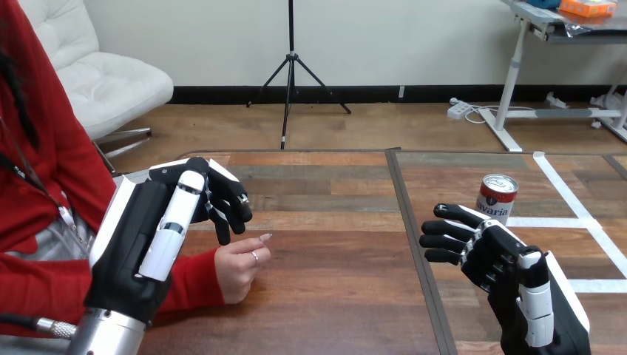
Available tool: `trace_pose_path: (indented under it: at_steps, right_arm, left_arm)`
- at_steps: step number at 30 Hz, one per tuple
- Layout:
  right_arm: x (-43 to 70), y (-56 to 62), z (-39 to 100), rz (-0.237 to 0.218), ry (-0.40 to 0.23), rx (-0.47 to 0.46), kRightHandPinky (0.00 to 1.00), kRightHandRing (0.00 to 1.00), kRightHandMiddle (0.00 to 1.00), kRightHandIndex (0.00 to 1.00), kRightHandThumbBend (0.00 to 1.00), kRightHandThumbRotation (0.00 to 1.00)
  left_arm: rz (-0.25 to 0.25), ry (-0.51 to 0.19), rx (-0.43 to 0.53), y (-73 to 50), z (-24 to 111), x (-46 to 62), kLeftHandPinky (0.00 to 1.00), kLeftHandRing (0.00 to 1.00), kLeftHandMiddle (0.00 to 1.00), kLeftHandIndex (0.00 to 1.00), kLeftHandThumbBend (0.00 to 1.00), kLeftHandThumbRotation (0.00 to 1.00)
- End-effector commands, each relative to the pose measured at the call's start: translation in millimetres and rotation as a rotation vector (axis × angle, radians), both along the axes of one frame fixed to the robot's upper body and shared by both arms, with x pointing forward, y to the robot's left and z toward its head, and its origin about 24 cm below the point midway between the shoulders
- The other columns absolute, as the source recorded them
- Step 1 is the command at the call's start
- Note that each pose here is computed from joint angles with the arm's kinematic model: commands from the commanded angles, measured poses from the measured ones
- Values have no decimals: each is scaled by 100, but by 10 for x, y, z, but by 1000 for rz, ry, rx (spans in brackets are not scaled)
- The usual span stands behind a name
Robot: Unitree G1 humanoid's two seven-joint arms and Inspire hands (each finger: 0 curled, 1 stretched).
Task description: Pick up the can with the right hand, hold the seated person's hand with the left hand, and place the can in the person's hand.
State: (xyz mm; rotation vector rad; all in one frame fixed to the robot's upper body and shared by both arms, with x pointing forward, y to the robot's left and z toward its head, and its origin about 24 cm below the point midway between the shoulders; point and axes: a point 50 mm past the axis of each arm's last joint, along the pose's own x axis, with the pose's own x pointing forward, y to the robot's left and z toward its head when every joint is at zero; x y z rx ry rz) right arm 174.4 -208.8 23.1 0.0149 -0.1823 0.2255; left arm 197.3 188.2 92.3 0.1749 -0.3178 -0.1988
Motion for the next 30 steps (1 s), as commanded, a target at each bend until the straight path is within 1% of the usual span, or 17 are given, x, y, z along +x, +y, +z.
trace_pose_path:
  at_steps: [1, 15, 21, 24, 25, 27, 28, 30]
  right_arm:
    - [121, 11, 176, 8, -105, -4, 71, 73, 74, 77, 89, 100]
    - [139, 18, 167, 14, -95, -9, 70, 73, 75, 77, 88, 100]
    - [196, 40, 170, 15, -93, -18, 69, 73, 75, 76, 88, 100]
    - [253, 48, 179, 17, -95, -28, 69, 72, 74, 76, 88, 100]
    - [306, 50, 194, 19, -96, -33, 69, 72, 74, 76, 88, 100]
    - [367, 52, 212, 22, -97, -37, 69, 72, 74, 75, 88, 100]
    - [422, 50, 233, 24, -101, -47, 68, 72, 74, 75, 89, 100]
    - [480, 47, 255, 26, -104, -59, 69, 72, 75, 75, 89, 100]
  left_arm:
    - [-18, -118, 4, -32, 237, 73, 21, 33, 38, 36, 0, 100]
    - [-15, -111, 5, -26, 240, 71, 21, 33, 38, 36, 0, 100]
    - [-21, -112, 4, -19, 237, 82, 21, 33, 38, 36, 0, 100]
    - [-26, -115, 3, -20, 234, 90, 21, 34, 38, 36, 0, 100]
    - [-29, -118, 6, -22, 231, 94, 21, 33, 38, 36, 0, 100]
    - [-32, -120, 9, -24, 227, 101, 21, 33, 38, 36, 0, 100]
    - [-33, -119, 11, -27, 223, 104, 21, 33, 38, 36, 0, 100]
    - [-34, -118, 12, -30, 219, 110, 21, 33, 38, 36, 0, 100]
